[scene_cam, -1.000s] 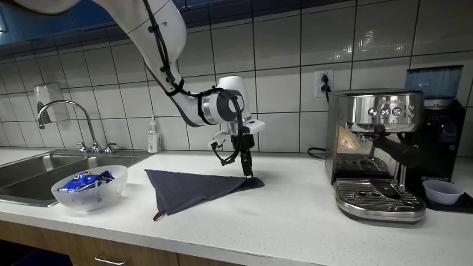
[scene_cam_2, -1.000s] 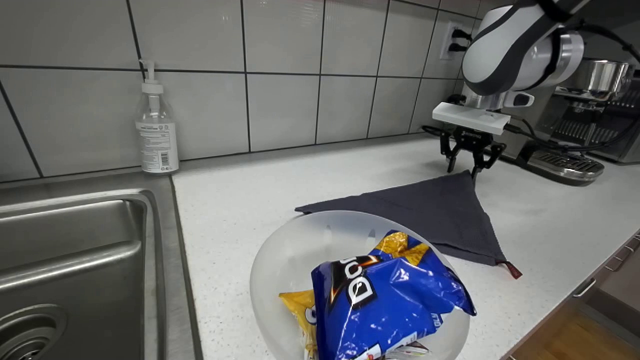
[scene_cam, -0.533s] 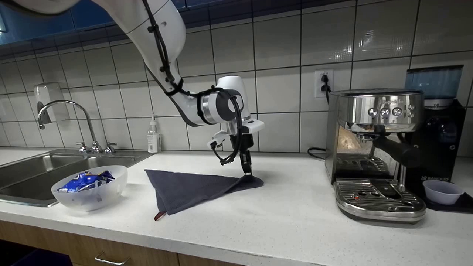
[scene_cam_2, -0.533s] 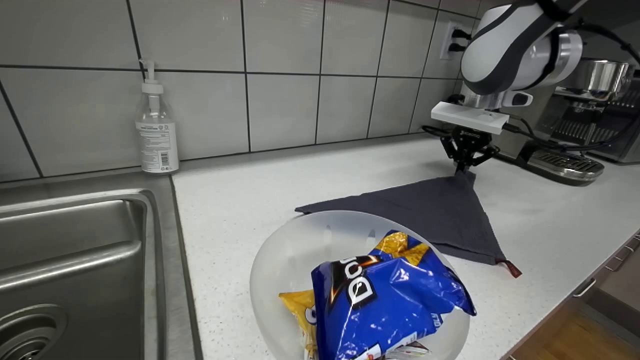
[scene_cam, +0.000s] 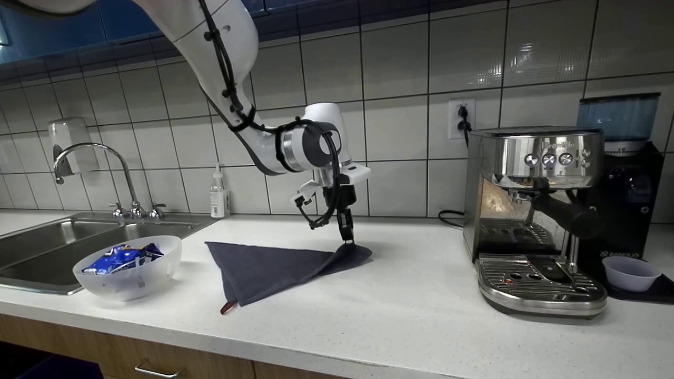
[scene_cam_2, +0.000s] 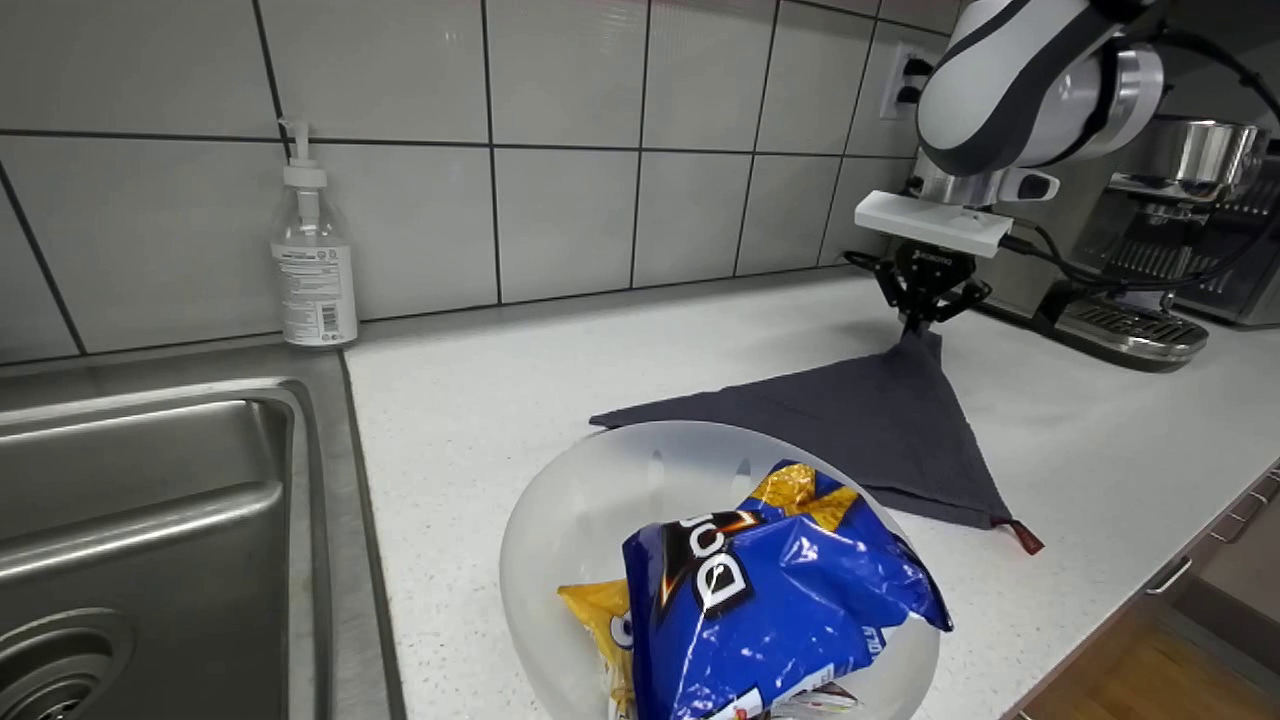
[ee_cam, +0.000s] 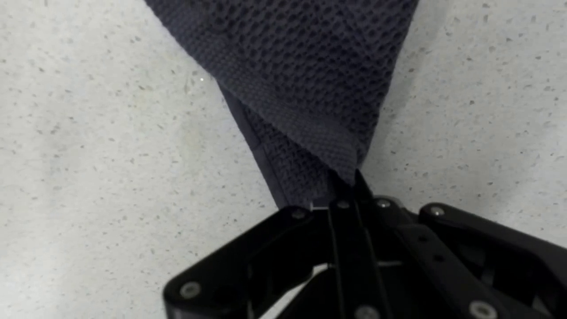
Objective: Fold the grey towel twice in a triangular shape
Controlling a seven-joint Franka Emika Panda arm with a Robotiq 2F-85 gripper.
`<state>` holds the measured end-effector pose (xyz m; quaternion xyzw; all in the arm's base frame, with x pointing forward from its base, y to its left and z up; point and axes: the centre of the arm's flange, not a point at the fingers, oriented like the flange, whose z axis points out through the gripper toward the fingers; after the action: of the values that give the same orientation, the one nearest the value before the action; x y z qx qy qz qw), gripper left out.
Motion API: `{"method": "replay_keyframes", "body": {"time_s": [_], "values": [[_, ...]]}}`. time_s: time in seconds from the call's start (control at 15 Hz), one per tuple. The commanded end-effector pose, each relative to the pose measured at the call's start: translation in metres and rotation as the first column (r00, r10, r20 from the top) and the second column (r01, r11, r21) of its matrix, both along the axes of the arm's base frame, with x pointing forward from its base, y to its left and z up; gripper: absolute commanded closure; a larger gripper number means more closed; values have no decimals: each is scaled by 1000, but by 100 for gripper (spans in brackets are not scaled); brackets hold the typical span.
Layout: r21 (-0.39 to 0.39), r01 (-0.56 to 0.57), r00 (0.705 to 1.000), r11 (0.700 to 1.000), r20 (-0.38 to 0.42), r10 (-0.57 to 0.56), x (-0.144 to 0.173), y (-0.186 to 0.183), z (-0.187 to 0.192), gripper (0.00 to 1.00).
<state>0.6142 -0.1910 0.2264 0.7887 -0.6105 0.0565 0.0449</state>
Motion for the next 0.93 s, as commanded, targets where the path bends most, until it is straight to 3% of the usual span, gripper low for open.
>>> {"method": "replay_keyframes", "body": {"time_s": [0.0,0.87], "values": [[9,-8,1000,1000,13,8,-13,16,23,99],[28,-113,993,993,46,112,-36,78,57,99]]}}
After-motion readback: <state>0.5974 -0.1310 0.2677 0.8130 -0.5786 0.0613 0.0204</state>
